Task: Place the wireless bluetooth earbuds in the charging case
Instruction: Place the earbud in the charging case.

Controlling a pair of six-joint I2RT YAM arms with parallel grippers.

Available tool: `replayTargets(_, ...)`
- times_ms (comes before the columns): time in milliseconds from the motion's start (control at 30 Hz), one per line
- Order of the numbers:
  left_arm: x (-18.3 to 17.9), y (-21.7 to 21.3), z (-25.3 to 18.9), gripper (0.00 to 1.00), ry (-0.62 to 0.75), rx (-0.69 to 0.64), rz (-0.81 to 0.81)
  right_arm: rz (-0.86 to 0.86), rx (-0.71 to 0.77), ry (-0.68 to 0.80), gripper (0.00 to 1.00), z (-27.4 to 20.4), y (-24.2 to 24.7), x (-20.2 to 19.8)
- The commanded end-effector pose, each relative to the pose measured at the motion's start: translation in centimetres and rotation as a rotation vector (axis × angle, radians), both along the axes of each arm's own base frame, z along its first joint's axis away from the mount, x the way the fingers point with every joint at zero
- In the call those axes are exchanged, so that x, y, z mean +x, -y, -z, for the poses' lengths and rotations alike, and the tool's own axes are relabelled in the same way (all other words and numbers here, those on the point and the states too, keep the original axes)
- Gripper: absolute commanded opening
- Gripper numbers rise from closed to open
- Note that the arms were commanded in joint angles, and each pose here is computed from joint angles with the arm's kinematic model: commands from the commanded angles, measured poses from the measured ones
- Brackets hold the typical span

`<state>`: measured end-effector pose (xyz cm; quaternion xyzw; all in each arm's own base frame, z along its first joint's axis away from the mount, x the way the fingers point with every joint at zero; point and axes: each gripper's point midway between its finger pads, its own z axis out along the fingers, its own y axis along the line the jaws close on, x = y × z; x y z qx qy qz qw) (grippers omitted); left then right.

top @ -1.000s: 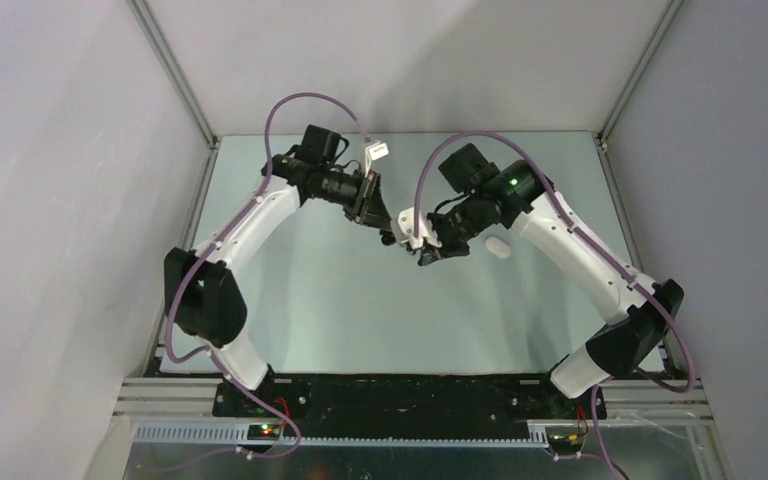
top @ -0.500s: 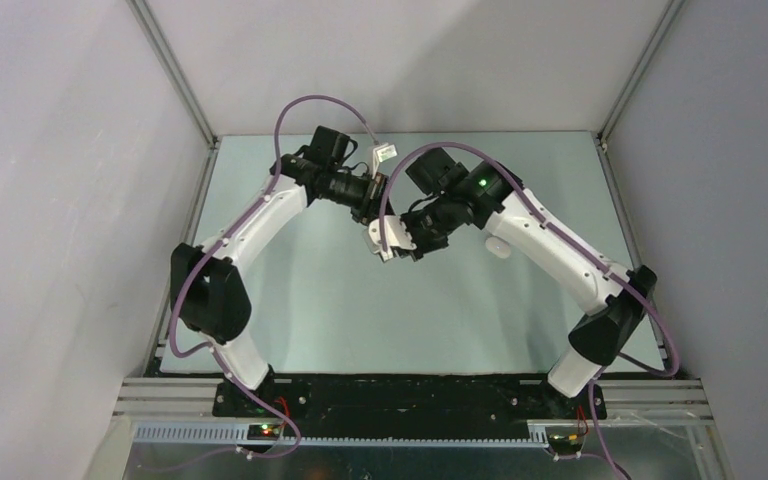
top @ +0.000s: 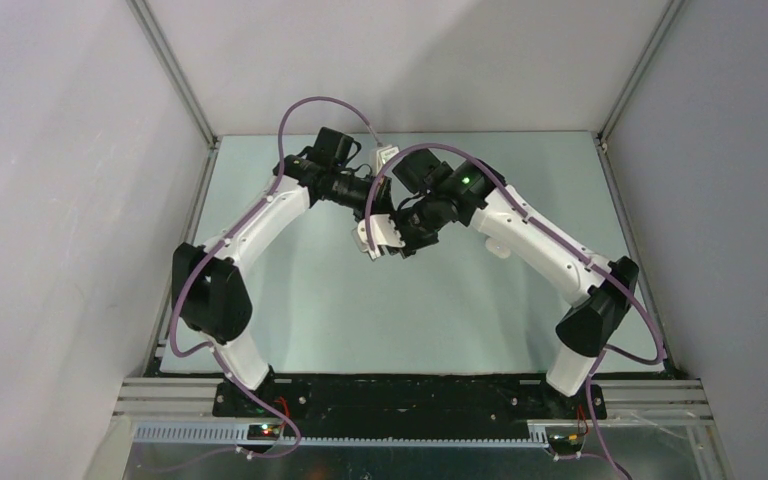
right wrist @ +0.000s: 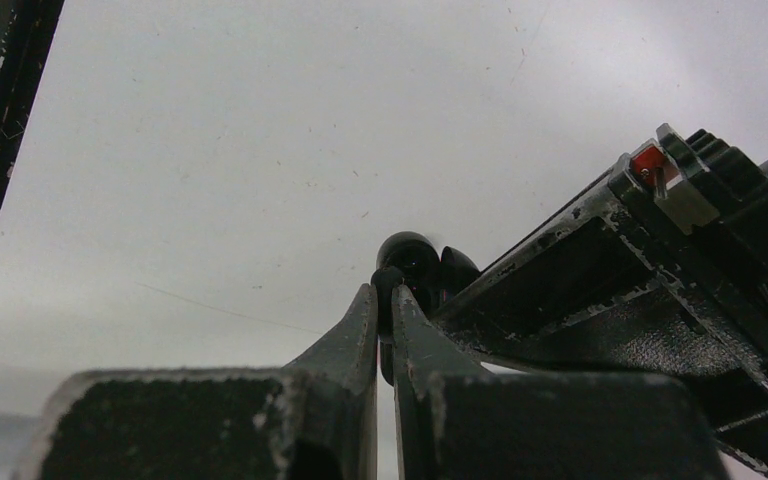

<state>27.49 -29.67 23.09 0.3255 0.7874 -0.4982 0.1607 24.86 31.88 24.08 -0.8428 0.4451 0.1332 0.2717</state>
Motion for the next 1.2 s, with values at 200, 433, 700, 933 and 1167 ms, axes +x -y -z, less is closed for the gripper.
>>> replayTargets(200,-0.2,0.4,-1.3,0.00,0.025,-0.028,0.010,-0.011,0.009,0.048,0.05,-0.5,-0.9,0.9)
replayTargets(433,-0.2,0.4,-1.2,0.00,0.020,-0.025,0.008,-0.009,0.007,0.092,0.05,-0.6,-1.4,1.0)
replayTargets(700,-0.2,0.4,-1.1,0.00,0.017,-0.025,0.009,-0.019,0.001,0.118,0.07,-0.5,-1.6,1.1)
replayTargets(933,-0.1,0.3,-1.0,0.00,0.019,-0.019,0.003,-0.014,-0.056,0.097,0.05,-0.1,-1.0,1.1)
replayTargets(1167,0.0,0.4,-1.0,0.00,0.017,-0.020,0.003,-0.002,-0.097,0.067,0.05,0.2,-0.4,0.7)
